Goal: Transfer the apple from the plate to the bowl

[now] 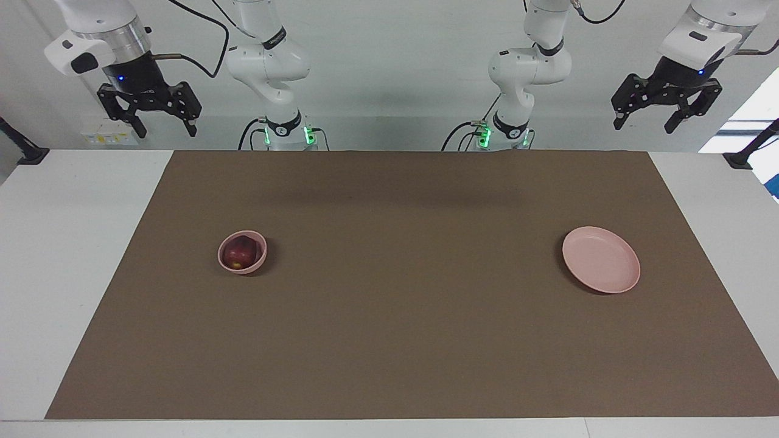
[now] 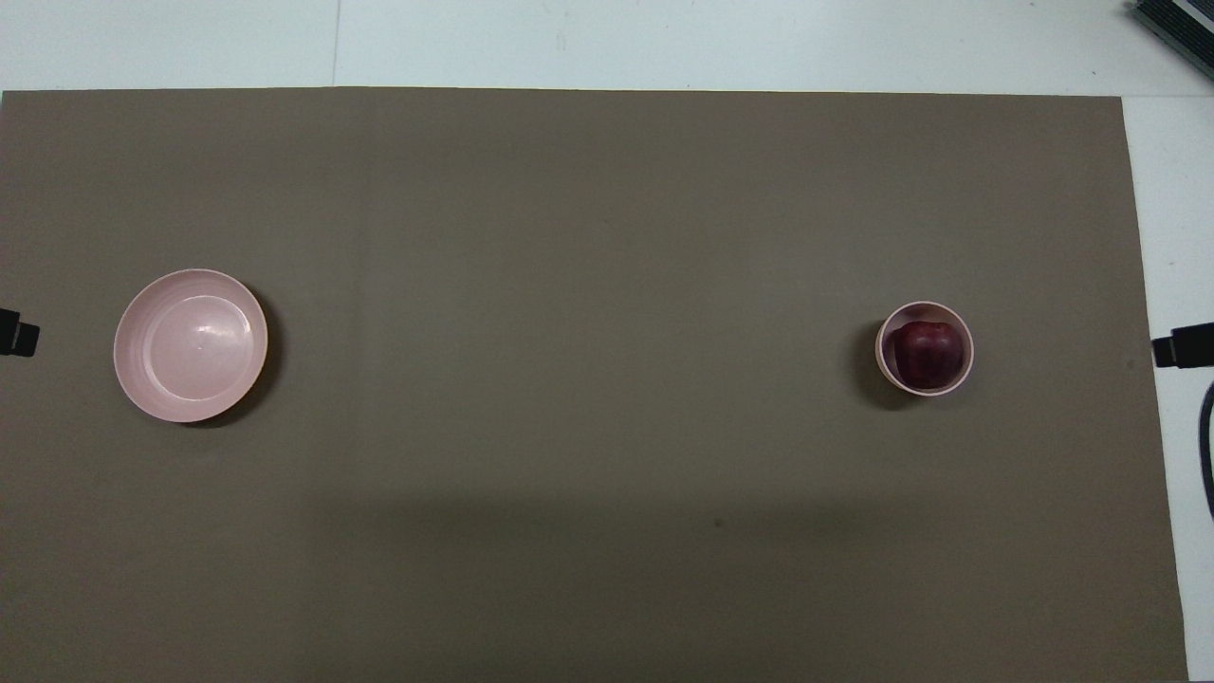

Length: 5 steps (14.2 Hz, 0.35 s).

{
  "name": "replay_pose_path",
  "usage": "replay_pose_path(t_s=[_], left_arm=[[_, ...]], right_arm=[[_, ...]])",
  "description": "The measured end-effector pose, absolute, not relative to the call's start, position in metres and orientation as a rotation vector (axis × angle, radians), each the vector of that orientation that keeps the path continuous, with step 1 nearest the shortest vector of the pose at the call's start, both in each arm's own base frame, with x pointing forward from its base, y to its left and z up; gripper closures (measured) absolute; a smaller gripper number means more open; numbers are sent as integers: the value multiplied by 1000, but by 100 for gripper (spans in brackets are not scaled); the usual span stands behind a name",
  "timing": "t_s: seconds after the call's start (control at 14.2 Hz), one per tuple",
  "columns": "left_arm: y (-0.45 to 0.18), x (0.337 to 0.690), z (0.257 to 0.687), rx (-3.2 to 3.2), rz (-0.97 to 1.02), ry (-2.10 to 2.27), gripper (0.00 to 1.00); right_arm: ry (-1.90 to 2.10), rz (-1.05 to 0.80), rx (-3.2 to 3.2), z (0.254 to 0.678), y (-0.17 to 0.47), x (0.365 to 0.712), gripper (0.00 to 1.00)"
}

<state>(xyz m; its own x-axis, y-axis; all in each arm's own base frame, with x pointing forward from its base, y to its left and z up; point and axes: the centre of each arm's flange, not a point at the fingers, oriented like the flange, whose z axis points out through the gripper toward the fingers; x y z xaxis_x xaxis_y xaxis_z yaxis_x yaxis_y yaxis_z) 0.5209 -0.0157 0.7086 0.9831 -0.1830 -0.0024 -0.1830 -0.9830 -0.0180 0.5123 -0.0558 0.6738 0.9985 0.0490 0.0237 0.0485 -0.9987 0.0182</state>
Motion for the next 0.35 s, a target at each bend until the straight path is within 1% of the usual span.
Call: replay_pose_path(t_s=[0.35], left_arm=[[-16, 520, 708, -3111, 13, 281, 0]], right_arm=[[16, 37, 3124, 674, -50, 513, 0]])
